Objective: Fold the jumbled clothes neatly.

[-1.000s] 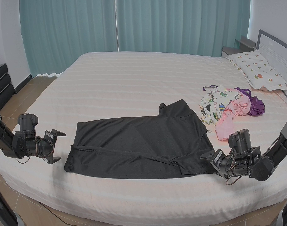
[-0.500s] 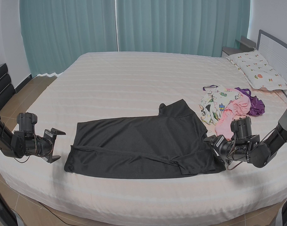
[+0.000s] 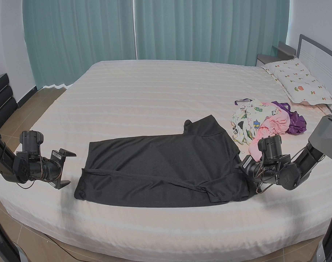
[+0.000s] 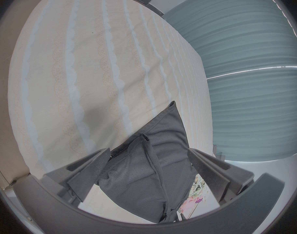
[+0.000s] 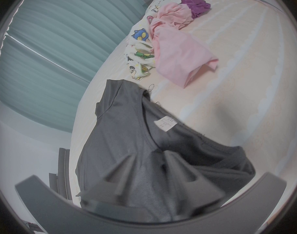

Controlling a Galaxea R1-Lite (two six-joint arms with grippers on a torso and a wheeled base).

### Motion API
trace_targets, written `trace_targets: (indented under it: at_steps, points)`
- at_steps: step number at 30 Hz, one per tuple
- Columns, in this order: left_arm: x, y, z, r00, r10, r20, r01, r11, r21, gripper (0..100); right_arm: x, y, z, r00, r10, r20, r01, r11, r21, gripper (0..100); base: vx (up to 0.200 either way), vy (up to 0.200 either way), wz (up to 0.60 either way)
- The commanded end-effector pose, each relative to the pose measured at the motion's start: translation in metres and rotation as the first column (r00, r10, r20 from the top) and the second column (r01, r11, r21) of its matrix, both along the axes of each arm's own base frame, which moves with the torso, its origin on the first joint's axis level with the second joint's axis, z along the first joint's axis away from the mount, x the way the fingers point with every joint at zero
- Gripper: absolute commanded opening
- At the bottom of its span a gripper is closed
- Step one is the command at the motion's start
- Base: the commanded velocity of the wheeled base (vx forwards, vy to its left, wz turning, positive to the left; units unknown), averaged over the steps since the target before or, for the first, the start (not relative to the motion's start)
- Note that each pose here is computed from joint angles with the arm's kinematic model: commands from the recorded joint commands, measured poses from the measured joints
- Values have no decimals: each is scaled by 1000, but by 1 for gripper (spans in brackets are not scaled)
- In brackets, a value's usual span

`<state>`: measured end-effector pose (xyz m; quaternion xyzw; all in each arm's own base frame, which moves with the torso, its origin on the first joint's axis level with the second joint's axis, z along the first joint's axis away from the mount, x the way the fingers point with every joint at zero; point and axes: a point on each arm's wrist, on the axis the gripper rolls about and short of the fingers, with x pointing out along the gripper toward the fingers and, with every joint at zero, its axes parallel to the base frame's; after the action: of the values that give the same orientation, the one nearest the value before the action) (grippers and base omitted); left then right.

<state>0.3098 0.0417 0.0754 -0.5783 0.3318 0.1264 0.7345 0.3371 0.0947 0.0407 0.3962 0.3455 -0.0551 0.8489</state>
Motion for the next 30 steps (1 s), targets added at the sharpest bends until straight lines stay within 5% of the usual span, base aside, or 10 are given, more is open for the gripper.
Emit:
trace_targets:
  at_steps: [1,20,21,26,30]
  points:
    - [0,0,-1,1000,0,-2,0,1000,-1,100,2,-12,-2,999,-36,-5,36,999,1,0,0,0,0]
    - [-1,0,2,1000,-1,6,1,1000,-1,100,-12,-30,9,996,-88,-2,88,996,9,0,0,0,0]
    - [-1,0,3,1000,-1,9,1,1000,0,100,-14,-30,11,997,-83,2,83,996,12,100,0,0,0]
    - [0,-1,11,998,-38,44,37,999,18,100,-15,-30,14,997,-76,9,76,997,7,100,0,0,0]
    - [4,-13,12,973,-221,70,211,969,132,100,-16,-27,15,999,-51,10,50,999,14,100,0,0,0]
